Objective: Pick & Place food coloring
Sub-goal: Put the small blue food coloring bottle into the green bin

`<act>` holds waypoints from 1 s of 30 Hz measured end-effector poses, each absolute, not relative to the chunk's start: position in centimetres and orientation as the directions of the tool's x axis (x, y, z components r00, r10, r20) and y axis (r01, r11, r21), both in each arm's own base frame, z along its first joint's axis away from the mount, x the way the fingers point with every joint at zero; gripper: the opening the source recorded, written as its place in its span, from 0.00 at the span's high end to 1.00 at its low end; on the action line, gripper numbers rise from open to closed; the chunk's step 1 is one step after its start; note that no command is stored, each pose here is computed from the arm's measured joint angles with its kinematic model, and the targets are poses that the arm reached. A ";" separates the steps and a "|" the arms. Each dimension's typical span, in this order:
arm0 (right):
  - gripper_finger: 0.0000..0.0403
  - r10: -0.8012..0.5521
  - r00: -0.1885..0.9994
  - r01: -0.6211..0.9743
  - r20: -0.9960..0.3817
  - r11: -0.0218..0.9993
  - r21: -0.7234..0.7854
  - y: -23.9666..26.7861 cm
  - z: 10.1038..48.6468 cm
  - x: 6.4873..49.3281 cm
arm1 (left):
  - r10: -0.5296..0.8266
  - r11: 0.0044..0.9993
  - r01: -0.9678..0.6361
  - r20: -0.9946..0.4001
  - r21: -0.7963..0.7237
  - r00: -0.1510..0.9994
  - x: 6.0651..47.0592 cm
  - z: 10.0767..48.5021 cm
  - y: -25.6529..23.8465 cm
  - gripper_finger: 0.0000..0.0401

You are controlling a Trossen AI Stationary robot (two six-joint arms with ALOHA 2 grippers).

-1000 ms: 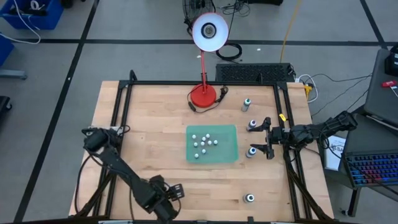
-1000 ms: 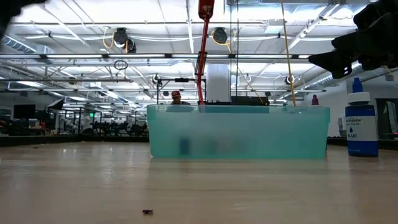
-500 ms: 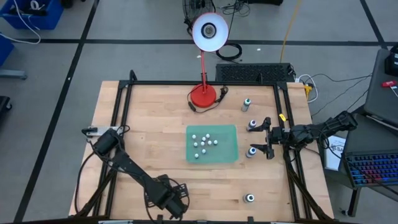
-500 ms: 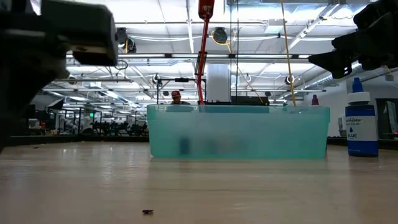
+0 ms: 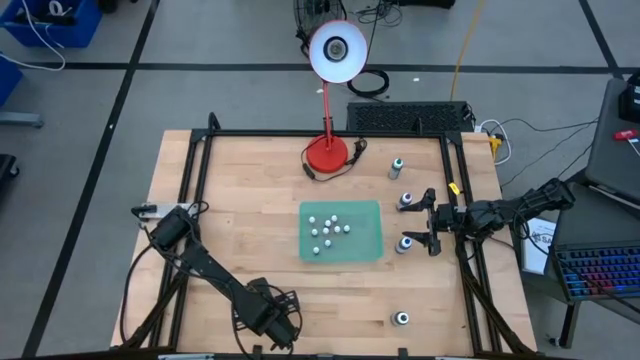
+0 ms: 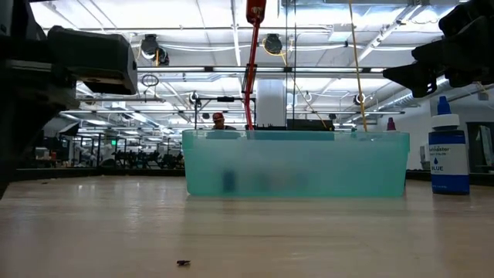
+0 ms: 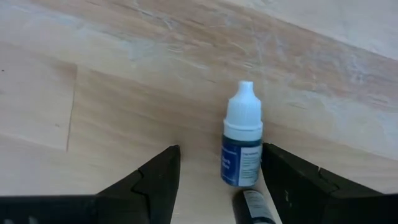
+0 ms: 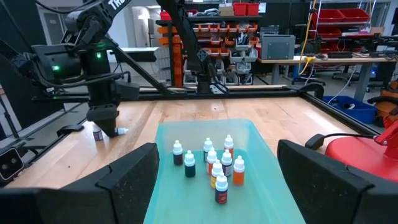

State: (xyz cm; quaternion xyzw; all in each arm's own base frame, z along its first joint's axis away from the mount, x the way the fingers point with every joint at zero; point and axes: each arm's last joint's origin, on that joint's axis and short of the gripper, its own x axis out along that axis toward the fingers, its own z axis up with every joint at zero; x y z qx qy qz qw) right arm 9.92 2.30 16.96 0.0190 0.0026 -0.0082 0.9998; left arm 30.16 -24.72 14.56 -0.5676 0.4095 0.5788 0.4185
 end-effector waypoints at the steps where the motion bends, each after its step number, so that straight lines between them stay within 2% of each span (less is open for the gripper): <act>1: 0.22 -0.016 1.000 0.016 -0.006 0.999 0.038 2.3 17.0 9.9 | 0.019 -0.320 -0.947 -1.000 -0.001 -0.005 30.1 14.5 -24.7 0.44; 5: 0.22 -0.016 1.000 0.017 -0.006 0.999 0.038 2.3 17.0 9.9 | -0.020 -0.331 -0.943 -1.000 -0.013 0.021 30.0 13.6 -24.6 0.44; 18: 0.22 -0.016 1.000 0.017 -0.006 0.999 0.038 2.3 17.0 9.9 | -0.018 -0.349 -0.937 -1.000 -0.004 0.011 29.8 12.5 -23.9 0.46; 21: 0.22 -0.016 1.000 0.016 -0.006 0.999 0.038 2.3 17.0 9.9 | -0.016 -0.348 -0.937 -1.000 0.001 0.005 29.7 12.4 -23.8 0.55; 28: 0.22 -0.016 1.000 0.016 -0.006 0.999 0.038 2.3 17.0 9.9 | 0.025 -0.337 -0.942 -1.000 -0.008 -0.001 29.5 12.4 -23.6 0.84; 30: 0.22 -0.016 1.000 0.016 -0.006 0.999 0.038 2.3 17.0 9.9 | 0.066 -0.313 -0.949 -0.998 -0.033 0.013 29.5 12.4 -23.5 0.87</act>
